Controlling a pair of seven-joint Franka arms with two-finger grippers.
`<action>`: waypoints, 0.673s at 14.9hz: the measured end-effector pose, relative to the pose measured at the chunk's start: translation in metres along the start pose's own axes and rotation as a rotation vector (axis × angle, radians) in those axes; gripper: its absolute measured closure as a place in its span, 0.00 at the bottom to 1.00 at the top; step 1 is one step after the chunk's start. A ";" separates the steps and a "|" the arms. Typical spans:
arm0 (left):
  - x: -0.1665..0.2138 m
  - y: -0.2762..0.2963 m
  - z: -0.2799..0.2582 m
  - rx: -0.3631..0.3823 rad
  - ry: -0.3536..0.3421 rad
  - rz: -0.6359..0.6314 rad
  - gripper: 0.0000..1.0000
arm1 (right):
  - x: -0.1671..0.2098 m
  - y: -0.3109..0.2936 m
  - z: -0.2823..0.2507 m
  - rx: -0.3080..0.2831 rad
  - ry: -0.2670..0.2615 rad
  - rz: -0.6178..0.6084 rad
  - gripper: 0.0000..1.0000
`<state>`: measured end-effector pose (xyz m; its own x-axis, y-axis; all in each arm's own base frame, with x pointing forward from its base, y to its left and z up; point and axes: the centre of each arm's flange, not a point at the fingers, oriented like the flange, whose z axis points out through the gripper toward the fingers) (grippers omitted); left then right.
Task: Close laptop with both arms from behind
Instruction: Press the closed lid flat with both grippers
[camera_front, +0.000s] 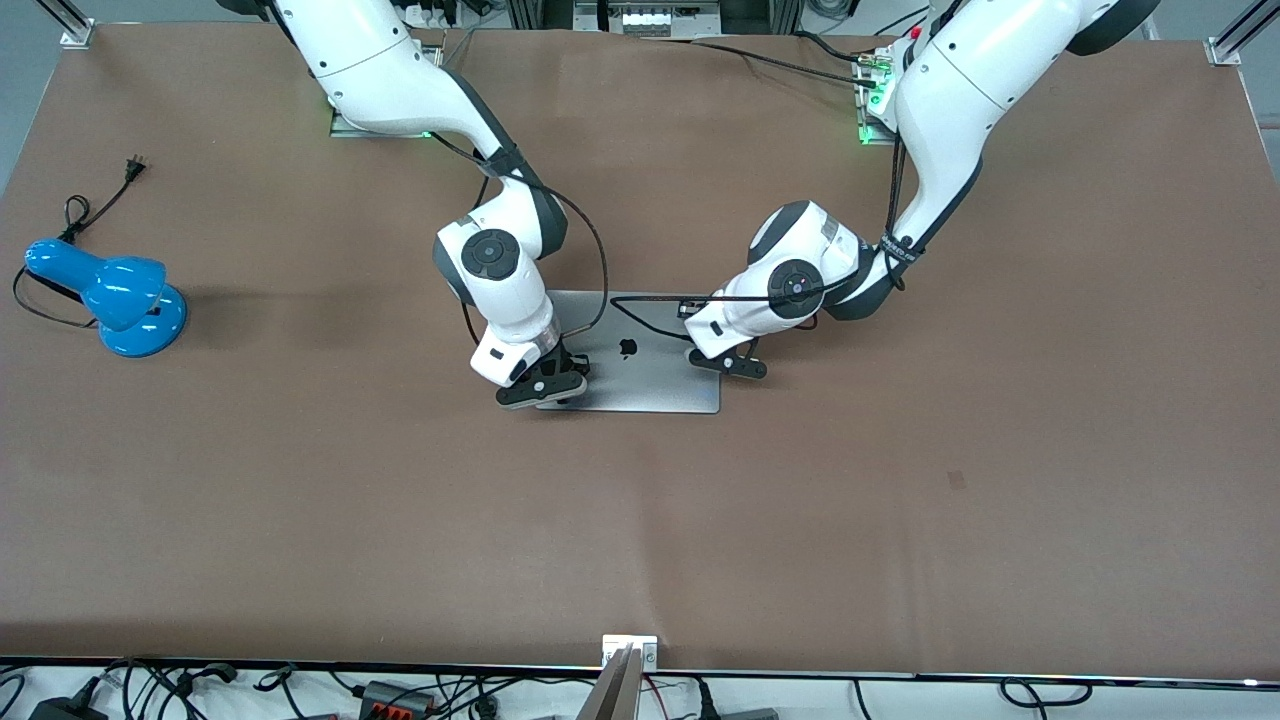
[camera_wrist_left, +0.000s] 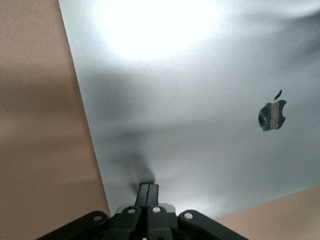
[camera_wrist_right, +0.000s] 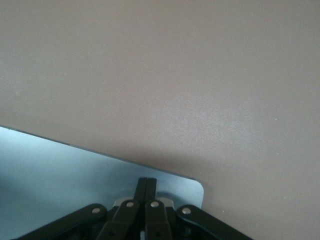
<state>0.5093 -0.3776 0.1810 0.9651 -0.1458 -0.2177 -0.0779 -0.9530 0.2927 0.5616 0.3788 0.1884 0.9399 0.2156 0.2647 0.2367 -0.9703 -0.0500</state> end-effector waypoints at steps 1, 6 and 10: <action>0.000 0.000 0.000 0.000 0.002 -0.001 0.99 | 0.001 -0.001 0.000 0.001 0.001 -0.001 0.99; 0.001 -0.001 -0.001 -0.001 0.005 -0.003 0.99 | 0.009 -0.002 -0.005 -0.058 -0.112 0.000 0.99; 0.009 -0.006 -0.011 0.003 0.025 -0.011 0.99 | 0.031 0.008 -0.047 -0.124 -0.230 0.019 0.99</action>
<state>0.5207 -0.3705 0.1876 0.9719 -0.1281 -0.1974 -0.0677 -0.9555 0.2871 0.5814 0.3731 0.2419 0.9784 0.2031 0.0386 0.2001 -0.9773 0.0694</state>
